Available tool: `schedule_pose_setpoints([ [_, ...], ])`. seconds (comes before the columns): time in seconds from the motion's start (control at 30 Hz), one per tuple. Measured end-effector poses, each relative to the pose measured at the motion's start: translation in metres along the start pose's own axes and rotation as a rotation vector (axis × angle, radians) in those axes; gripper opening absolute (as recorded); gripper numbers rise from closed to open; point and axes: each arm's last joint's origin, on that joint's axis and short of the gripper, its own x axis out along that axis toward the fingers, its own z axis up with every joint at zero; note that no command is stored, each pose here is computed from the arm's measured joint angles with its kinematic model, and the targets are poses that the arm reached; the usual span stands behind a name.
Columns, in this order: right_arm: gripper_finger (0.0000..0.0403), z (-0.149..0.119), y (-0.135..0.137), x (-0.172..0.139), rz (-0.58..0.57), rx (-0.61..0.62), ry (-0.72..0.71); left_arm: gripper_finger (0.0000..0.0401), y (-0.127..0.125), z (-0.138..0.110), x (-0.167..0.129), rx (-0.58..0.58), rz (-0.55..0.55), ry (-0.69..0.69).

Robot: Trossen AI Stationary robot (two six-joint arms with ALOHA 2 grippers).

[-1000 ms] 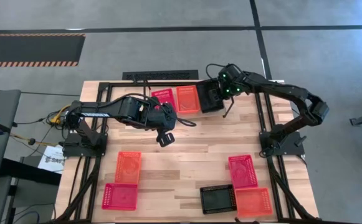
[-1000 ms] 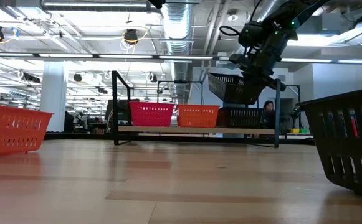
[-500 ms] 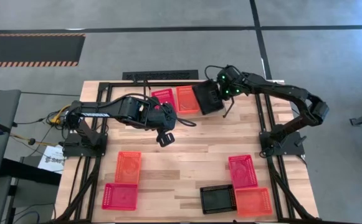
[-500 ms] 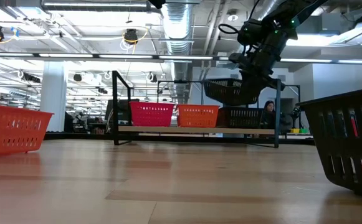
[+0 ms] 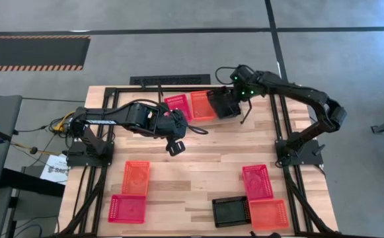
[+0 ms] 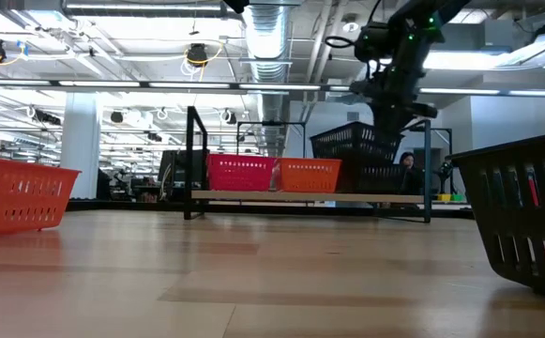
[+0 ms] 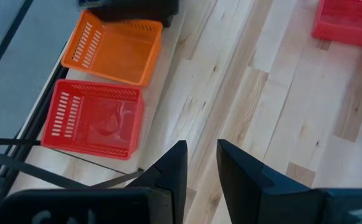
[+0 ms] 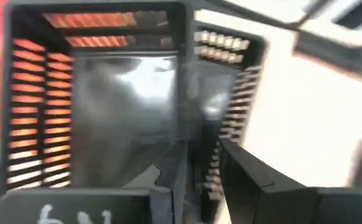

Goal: Stack baskets on shelf by color
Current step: Stack the left black bin into the black bin on the shelf

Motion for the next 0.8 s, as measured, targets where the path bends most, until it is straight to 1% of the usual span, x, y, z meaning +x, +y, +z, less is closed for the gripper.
schedule_pose_setpoints([
  [0.07, 0.0112, 0.0, -0.001, -0.002, -0.035, -0.002, 0.003, 0.0075, 0.0, 0.0, 0.0, 0.005, 0.0, 0.0],
  [0.2, 0.0112, -0.002, -0.002, -0.002, -0.047, -0.005, 0.015, 0.0075, 0.0, 0.0, 0.0, 0.025, 0.0, 0.0],
  [0.3, 0.0112, -0.001, 0.001, -0.003, -0.035, -0.01, 0.0, 0.0075, 0.0, 0.0, 0.0, 0.027, 0.008, -0.003],
  [0.5, 0.0104, -0.001, 0.016, -0.012, 0.007, -0.074, -0.045, 0.0075, 0.0, 0.0, 0.0, 0.027, 0.009, -0.004],
  [0.67, 0.008, -0.012, 0.037, -0.019, 0.087, -0.162, -0.02, 0.0075, 0.0, 0.0, 0.0, 0.027, 0.01, -0.004],
  [0.8, 0.0044, -0.024, 0.051, -0.015, 0.08, -0.239, 0.02, 0.0075, 0.0, 0.0, 0.0, 0.027, 0.012, -0.005],
])
